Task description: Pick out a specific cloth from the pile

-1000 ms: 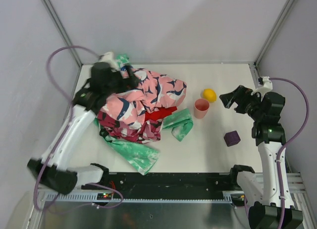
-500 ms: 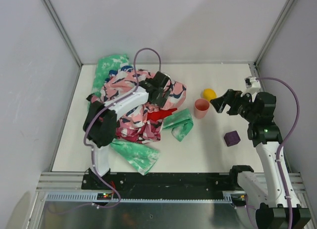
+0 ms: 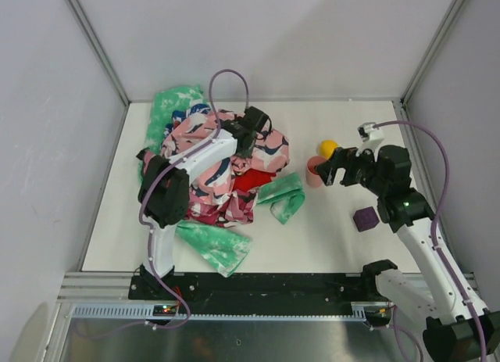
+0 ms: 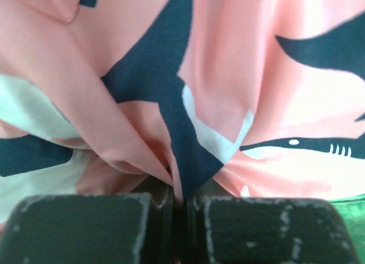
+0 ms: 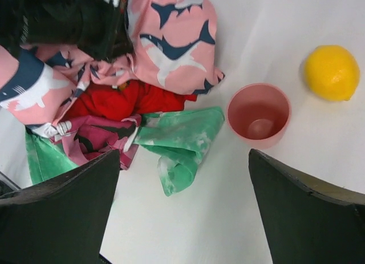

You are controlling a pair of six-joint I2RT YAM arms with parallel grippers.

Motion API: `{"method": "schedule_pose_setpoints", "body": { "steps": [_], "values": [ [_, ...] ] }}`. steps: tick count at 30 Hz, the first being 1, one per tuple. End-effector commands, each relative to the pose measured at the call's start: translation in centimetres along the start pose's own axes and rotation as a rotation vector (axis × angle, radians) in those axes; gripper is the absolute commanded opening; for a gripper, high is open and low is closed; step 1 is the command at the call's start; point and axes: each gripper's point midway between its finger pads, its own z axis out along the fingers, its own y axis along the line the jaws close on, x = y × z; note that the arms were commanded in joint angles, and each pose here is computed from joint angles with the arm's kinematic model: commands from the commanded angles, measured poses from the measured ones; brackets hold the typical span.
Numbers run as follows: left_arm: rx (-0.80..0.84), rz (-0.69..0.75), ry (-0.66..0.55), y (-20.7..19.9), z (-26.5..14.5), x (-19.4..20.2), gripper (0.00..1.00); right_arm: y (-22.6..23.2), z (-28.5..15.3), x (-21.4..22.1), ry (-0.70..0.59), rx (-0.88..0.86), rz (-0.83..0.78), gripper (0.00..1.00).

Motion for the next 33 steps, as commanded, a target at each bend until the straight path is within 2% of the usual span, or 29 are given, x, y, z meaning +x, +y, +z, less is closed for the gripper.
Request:
{"method": "schedule_pose_setpoints", "body": {
  "steps": [1, 5, 8, 11, 15, 21, 25, 29, 31, 33],
  "values": [
    [-0.077, -0.308, -0.139, 7.9, -4.2, -5.0, 0.01, 0.5, 1.4, 0.4, 0.004, 0.036, -0.077, 0.99],
    [-0.155, -0.538, -0.193, 15.6, -7.0, -4.5, 0.01, 2.8, 4.1, 1.3, 0.016, 0.003, -0.126, 0.99],
    [-0.210, -0.697, -0.188, 20.6, -8.0, -1.7, 0.01, 5.3, 6.9, 2.1, 0.013, -0.050, -0.144, 0.99],
    [-0.230, -0.812, -0.128, 23.1, -7.5, 2.5, 0.01, 7.6, 10.5, 2.6, -0.020, -0.098, -0.142, 0.99],
    [-0.244, -0.865, -0.031, 22.9, -6.0, 7.2, 0.01, 9.7, 15.7, 3.6, -0.023, -0.130, -0.104, 0.99],
    [-0.214, -0.888, 0.044, 21.3, -4.4, 10.4, 0.01, 11.9, 22.7, 8.8, 0.140, -0.148, -0.091, 0.97],
    [-0.203, -0.895, 0.062, 20.9, -4.0, 11.2, 0.01, 12.5, 25.1, 13.6, 0.260, -0.147, -0.114, 0.95],
    [-0.165, -0.898, 0.054, 20.4, -4.1, 10.9, 0.01, 12.6, 25.5, 16.9, 0.353, -0.142, -0.138, 0.84],
    [-0.136, -0.900, 0.042, 20.1, -4.3, 10.5, 0.01, 12.7, 25.4, 17.5, 0.375, -0.143, -0.151, 0.69],
    [-0.106, -0.901, 0.023, 19.8, -4.8, 9.9, 0.01, 12.9, 25.3, 17.0, 0.378, -0.139, -0.165, 0.44]
  ]
}}
